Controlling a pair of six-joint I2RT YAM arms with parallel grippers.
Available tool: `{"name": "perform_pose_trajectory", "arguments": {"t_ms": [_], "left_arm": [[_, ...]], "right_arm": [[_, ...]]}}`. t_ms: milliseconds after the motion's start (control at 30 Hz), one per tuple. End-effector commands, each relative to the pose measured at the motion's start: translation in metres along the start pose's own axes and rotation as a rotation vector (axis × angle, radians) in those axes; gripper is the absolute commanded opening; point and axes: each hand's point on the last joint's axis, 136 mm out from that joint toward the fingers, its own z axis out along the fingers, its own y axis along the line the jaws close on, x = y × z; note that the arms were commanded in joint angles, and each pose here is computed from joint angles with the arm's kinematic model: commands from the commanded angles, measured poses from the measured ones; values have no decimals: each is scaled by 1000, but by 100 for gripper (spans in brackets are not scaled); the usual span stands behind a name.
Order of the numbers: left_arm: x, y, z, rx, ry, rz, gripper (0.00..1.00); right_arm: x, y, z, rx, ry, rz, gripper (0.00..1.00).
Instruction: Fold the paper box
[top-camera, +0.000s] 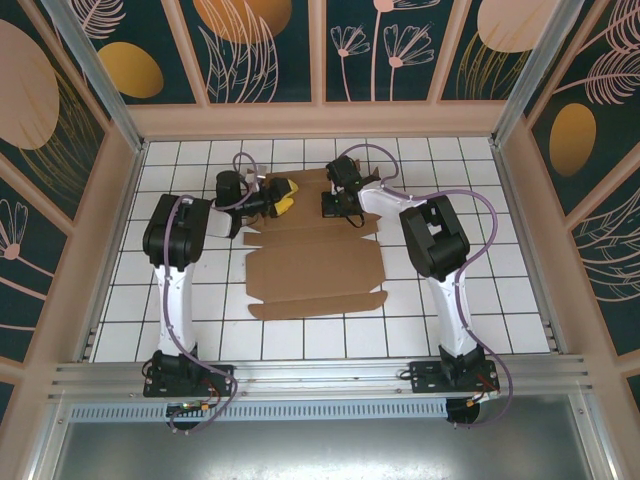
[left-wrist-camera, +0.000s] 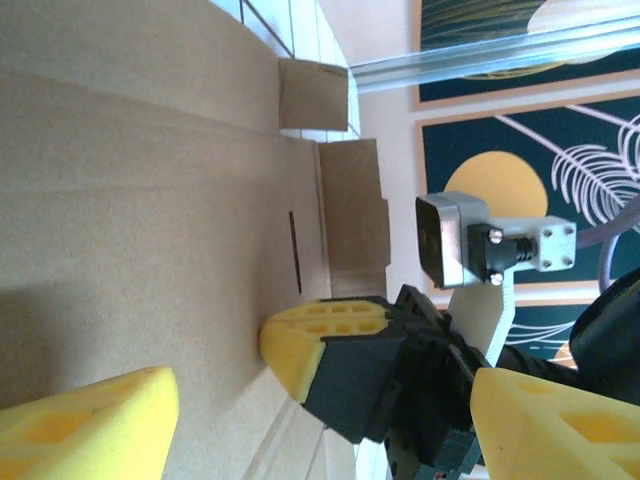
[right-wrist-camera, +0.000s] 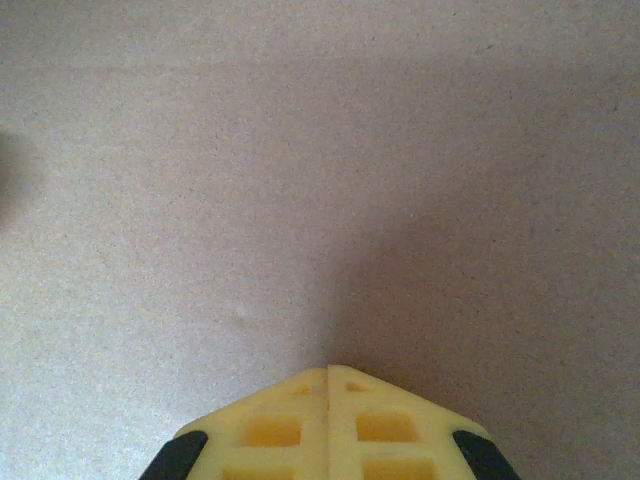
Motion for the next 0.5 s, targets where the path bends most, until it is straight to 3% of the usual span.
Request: {"name": "perform_pose_trajectory", "arguments": {"t_ms": [0, 100, 300, 400, 467], "left_arm": [[2, -20, 3, 78, 5, 16, 76], [-6, -54, -4, 53, -9, 78, 76], [-24, -95, -38, -231, -76, 262, 72], [-44, -88, -85, -364, -199, 240, 66], [-57, -67, -126, -469, -297, 178, 57]], "right_arm": [[84, -38, 31, 122, 259, 4, 0], [85, -40, 31, 129, 261, 3, 0], [86, -41, 32, 133, 263, -3, 0], [85, -41, 31, 137, 261, -6, 0], [84, -41, 31, 136, 260, -8, 0]]}}
